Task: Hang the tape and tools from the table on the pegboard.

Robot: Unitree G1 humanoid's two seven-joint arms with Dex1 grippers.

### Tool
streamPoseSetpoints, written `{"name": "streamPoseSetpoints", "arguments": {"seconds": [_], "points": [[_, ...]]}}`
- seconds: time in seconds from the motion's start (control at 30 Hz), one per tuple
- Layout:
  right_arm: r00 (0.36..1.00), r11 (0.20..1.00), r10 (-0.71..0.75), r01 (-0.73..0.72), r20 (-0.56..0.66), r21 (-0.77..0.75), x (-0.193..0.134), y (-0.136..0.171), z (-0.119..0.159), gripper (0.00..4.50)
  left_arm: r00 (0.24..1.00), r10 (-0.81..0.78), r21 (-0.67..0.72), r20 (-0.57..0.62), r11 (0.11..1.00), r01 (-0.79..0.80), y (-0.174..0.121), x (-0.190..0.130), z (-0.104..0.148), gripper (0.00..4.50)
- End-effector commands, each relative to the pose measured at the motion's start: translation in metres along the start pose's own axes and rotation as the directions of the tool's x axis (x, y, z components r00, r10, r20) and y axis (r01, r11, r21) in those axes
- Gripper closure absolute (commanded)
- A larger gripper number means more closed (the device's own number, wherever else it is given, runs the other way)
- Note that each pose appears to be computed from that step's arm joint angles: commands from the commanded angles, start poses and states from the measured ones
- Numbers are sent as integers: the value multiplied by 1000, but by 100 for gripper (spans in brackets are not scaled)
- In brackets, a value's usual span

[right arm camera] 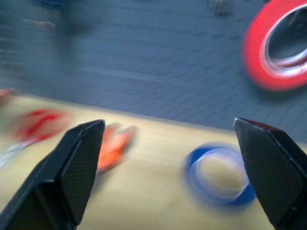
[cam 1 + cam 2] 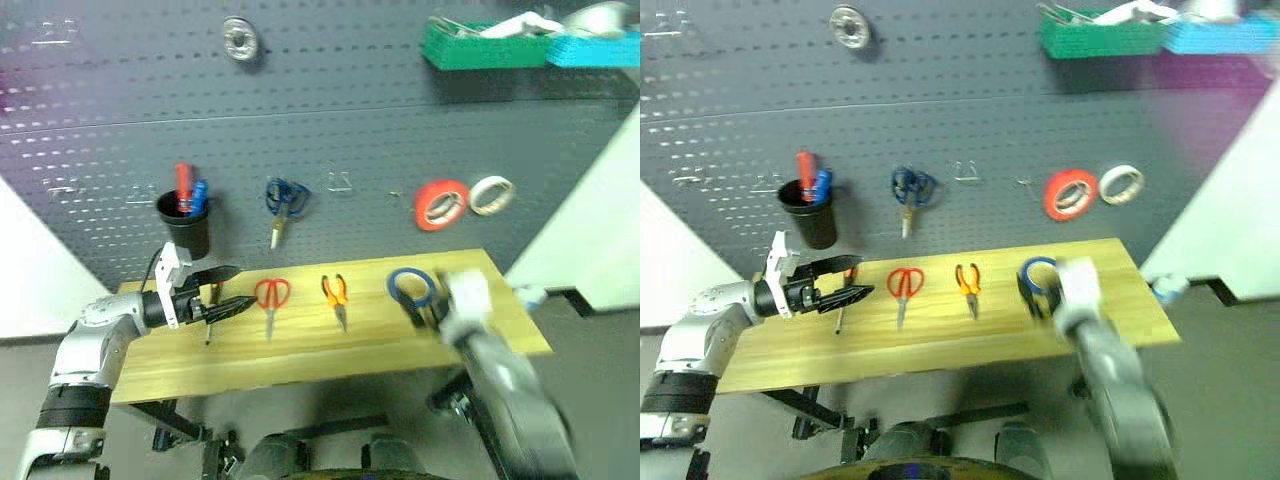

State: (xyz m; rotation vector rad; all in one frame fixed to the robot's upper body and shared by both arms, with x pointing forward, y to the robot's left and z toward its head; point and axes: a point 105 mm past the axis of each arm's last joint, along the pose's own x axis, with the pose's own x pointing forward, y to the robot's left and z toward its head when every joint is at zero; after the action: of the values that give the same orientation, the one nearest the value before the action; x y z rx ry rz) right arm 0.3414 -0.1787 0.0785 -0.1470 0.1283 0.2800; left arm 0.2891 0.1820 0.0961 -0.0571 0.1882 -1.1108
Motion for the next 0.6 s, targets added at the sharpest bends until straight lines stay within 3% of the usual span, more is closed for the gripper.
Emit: {"name": "streamPoseSetpoints", "arguments": {"seconds": [0.03, 0.6], "points": [[998, 1000, -4, 4, -59, 6, 13, -11, -9, 0, 1000, 23, 57, 6, 998, -23, 2, -8, 13, 1], [986, 983, 135, -146, -101, -110, 17, -13, -11, 0, 999, 34, 37, 10, 999, -35, -6, -8, 10, 1]]}}
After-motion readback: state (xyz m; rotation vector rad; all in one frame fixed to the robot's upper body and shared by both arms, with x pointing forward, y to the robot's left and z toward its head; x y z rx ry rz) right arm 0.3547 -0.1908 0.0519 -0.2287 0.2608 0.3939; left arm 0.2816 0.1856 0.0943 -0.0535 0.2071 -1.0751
